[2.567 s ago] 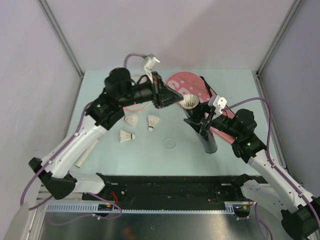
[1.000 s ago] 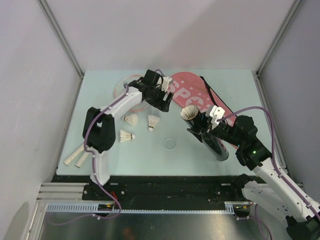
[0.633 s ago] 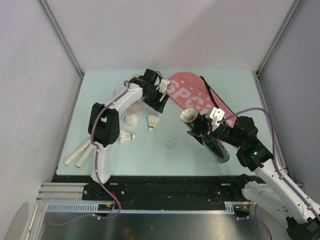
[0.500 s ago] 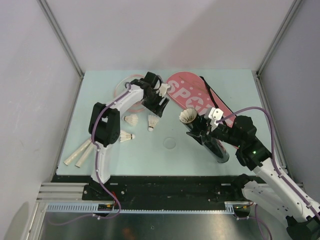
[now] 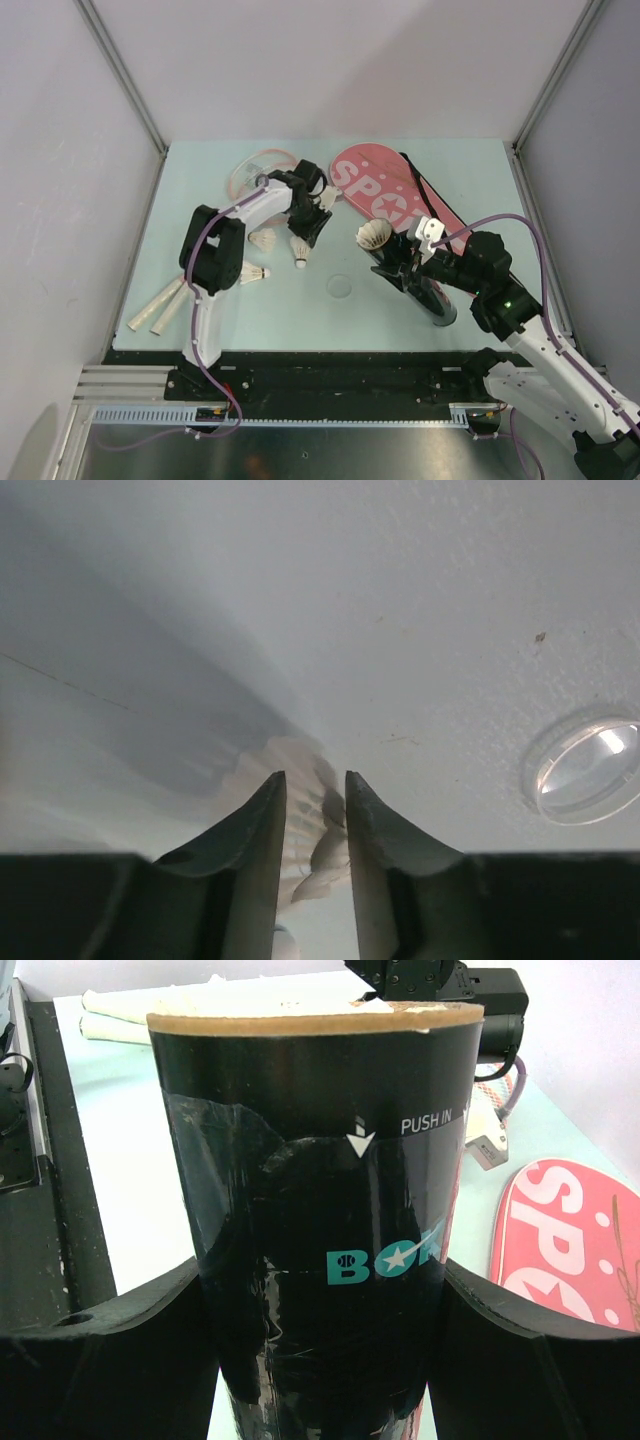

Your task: Pack up the badminton gear

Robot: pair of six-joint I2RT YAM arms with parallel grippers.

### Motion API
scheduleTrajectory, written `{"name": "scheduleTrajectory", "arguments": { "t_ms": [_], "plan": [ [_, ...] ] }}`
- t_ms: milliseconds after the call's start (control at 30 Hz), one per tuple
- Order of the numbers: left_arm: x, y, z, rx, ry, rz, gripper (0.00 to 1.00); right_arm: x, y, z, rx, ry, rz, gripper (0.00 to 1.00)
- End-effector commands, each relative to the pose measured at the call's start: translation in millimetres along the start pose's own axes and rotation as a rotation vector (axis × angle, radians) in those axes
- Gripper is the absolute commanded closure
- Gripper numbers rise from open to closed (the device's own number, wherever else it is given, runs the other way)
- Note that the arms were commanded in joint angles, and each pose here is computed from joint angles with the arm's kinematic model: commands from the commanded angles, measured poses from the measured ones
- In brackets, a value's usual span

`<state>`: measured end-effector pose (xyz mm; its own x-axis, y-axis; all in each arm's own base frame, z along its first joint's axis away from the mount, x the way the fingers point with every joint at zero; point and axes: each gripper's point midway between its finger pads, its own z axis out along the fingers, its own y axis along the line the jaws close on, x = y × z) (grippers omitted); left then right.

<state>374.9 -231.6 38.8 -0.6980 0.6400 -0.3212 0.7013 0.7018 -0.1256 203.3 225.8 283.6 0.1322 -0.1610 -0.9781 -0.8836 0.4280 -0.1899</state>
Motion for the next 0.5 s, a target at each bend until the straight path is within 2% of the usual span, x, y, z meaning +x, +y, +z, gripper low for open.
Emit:
{"name": "scheduleTrajectory", "arguments": {
  "t_ms": [0,100,133,167,267,300,333,367,400,467],
  "plan": [
    [-10,-7,-27,-0.004,-0.064,0.066,0.7,-28,-3,1,0.005,-0.085,-0.058,1.0],
    [-15,-8,-46,-0.032,-0.105,0.033,0.86,-25,-3,5,-0.002,-0.077,-0.051,1.0],
    [-20,-3,-61,-0.083,-0.137,0.004,0.96,-24,-4,6,0.001,-0.074,-0.048,1.0],
    [-22,0,-71,-0.114,-0.155,-0.017,1.0,-20,-6,9,0.01,-0.061,-0.038,1.0],
    [-35,12,-118,-0.247,-0.259,-0.139,1.0,-14,-12,19,0.027,-0.046,-0.033,1.0],
    [-37,15,-136,-0.289,-0.306,-0.22,1.0,-11,-14,23,0.03,-0.038,-0.031,1.0],
    [-43,8,-174,-0.3,-0.403,-0.258,1.0,-9,-17,26,0.038,-0.035,-0.034,1.0],
    [-46,-1,-193,-0.267,-0.462,-0.285,1.0,-10,-19,28,0.041,-0.039,-0.04,1.0],
    [-54,-17,-235,-0.225,-0.6,-0.322,1.0,-4,-21,33,0.044,-0.025,-0.034,1.0],
    [-63,-53,-275,-0.089,-0.75,-0.284,0.99,-5,-25,37,0.057,-0.033,-0.039,1.0]
  ]
}}
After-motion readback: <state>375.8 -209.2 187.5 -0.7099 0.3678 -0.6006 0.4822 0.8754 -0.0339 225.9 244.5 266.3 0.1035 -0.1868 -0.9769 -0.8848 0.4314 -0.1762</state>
